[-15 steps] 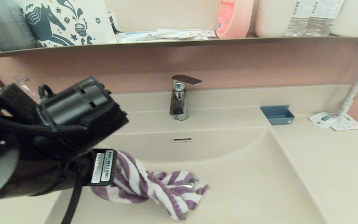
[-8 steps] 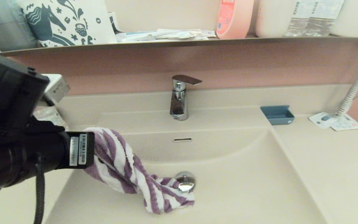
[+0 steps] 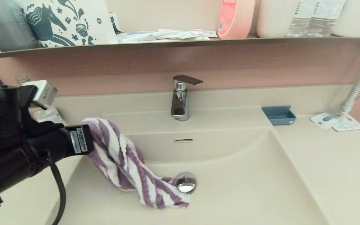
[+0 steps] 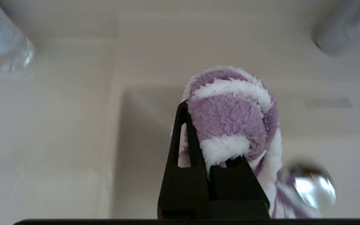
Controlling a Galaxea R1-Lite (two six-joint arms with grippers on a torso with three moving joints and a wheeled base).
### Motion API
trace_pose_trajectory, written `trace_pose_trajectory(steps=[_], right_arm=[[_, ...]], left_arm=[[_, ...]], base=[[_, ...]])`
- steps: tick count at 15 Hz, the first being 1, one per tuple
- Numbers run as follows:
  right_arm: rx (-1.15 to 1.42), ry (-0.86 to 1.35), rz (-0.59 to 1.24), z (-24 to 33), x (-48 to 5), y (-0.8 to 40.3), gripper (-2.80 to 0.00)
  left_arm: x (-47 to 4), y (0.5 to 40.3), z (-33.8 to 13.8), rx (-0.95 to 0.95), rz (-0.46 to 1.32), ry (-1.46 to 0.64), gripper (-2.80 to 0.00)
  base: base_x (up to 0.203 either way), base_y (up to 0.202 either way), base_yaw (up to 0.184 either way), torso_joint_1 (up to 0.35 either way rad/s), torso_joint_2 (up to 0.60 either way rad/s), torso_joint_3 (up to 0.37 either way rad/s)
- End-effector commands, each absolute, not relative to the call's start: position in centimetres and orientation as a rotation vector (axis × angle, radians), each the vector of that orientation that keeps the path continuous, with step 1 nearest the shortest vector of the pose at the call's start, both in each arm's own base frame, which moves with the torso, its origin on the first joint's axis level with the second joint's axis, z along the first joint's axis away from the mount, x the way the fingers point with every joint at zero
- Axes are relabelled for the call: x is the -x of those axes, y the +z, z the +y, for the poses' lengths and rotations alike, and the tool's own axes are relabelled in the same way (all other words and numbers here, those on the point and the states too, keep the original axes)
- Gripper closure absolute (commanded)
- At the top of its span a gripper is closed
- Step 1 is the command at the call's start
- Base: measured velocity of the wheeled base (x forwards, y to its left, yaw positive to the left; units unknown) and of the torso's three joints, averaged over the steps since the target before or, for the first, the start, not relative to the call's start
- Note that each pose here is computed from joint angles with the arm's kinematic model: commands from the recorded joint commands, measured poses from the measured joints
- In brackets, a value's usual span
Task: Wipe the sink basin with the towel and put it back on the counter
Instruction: Wipe the sink
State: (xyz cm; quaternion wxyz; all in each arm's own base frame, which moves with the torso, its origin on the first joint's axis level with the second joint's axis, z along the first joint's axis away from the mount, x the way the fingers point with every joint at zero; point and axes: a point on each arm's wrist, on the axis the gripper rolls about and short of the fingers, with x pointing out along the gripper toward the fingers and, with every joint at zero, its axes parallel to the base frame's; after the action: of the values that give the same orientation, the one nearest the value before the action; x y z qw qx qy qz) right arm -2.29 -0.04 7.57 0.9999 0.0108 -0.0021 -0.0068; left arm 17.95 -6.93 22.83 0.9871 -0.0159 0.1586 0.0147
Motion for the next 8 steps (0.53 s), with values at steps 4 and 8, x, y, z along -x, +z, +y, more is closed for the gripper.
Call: trace_pose_trajectory(steps=[4,8], right_arm=[[-0.022,-0.014,-0.003,0.0,2.3,7.6,0.0],[-0.022,-0.014,-0.003,0.0,2.3,7.6,0.0]], left_arm=[[-26.3,18.3,-4.5,0.037,0.18,0.092,0.0],[-31.3,17.4,-5.1,0.044,0.05,0.247,0.0]], base=[[0.0,0.0,0.0,0.0,0.0,0.0],[0.0,0.0,0.0,0.0,0.0,0.0]])
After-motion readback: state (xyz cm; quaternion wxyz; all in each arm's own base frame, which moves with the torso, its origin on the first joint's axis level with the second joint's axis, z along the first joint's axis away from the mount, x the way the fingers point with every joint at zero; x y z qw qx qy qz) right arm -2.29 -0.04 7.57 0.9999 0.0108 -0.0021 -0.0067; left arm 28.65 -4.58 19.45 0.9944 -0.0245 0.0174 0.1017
